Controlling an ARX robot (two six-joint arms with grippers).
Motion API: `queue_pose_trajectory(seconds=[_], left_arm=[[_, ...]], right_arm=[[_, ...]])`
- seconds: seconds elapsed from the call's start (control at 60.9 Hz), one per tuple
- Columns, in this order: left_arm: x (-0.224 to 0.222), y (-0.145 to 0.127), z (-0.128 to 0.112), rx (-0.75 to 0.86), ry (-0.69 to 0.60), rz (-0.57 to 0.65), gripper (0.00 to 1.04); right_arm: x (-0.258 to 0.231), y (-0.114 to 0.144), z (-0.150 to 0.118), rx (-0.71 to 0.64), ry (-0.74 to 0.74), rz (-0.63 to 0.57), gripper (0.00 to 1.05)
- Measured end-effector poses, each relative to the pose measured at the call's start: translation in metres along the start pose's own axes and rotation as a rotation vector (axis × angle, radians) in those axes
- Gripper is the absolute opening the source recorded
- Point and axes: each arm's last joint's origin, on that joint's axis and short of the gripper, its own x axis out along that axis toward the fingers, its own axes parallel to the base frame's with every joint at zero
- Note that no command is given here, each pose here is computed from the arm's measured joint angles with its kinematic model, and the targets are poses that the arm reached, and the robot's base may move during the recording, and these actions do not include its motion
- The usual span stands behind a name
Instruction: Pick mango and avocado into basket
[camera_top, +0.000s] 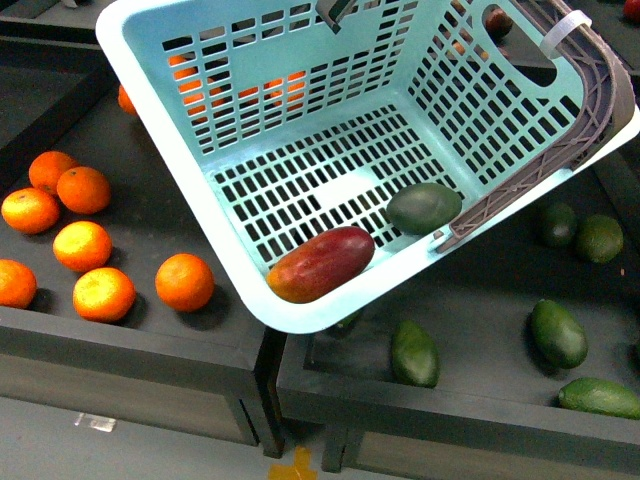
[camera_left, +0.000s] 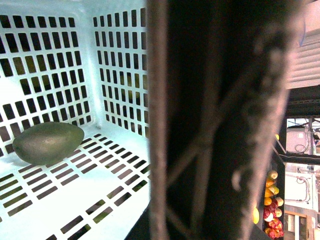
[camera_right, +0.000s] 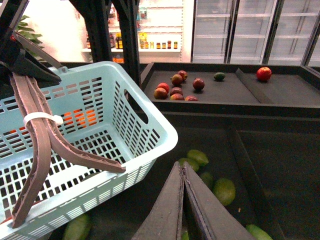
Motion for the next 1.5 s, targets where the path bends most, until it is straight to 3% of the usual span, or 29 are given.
queue_pose_trajectory(seconds=[0.805, 1.282, 1.331, 1.495], left_arm=[[0.0, 0.0, 0.0, 0.0, 0.0, 0.0, 0.06], [0.0, 0.0, 0.0, 0.0, 0.0, 0.0, 0.06], [0.0, 0.0, 0.0, -0.002, 0.0, 0.0, 0.06], [0.0, -0.004, -0.007, 0.005, 0.023, -0.013, 0.06]], right_arm=[[-0.019, 0.0, -0.003, -0.001, 0.006, 0.0, 0.02], [-0.019, 0.0, -0.003, -0.002, 0.006, 0.0, 0.82], [-0.019, 0.0, -0.003, -0.002, 0.006, 0.0, 0.96], [-0.02, 0.0, -0.003, -0.001, 0.006, -0.003, 0.97]])
